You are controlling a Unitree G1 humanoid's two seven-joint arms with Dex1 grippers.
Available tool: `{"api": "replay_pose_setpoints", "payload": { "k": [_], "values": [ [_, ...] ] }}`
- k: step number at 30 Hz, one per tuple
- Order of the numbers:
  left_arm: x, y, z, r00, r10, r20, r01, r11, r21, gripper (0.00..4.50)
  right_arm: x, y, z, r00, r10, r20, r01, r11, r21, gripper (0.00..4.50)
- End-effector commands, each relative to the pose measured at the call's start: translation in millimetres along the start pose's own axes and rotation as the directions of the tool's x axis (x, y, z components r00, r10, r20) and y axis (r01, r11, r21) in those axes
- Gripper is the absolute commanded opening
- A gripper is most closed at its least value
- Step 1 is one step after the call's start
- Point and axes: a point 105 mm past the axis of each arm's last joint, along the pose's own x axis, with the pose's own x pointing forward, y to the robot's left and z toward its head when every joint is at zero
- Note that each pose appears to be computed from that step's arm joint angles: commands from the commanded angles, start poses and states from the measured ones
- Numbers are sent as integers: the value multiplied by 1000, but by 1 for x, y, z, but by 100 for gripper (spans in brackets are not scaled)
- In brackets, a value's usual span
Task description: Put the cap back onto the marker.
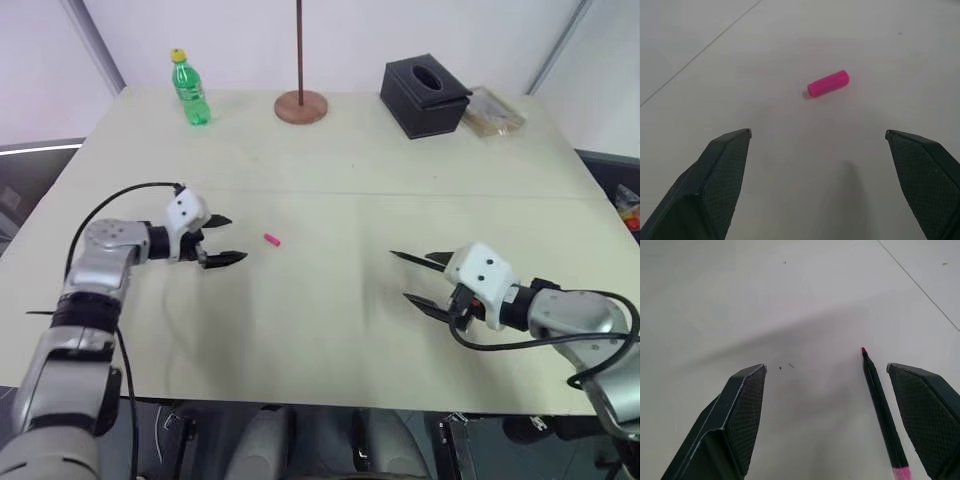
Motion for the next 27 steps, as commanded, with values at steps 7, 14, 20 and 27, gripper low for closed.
{"api": "replay_pose_setpoints", "payload": {
  "k": [7,14,20,27],
  "values": [
    [30,1,8,996,-73,-54,80,989,126,449,-10,4,12,996,-86,32,86,996,2,394],
    [39,1,11,990,-101,-97,115,981,155,449,-11,10,12,993,-113,29,113,993,23,394],
    [46,-2,8,983,-125,-136,146,978,152,449,-14,16,12,992,-126,25,125,991,42,394],
    [54,-2,8,983,-116,-141,132,986,106,449,-16,16,11,990,-142,18,141,989,43,394]
  ]
}}
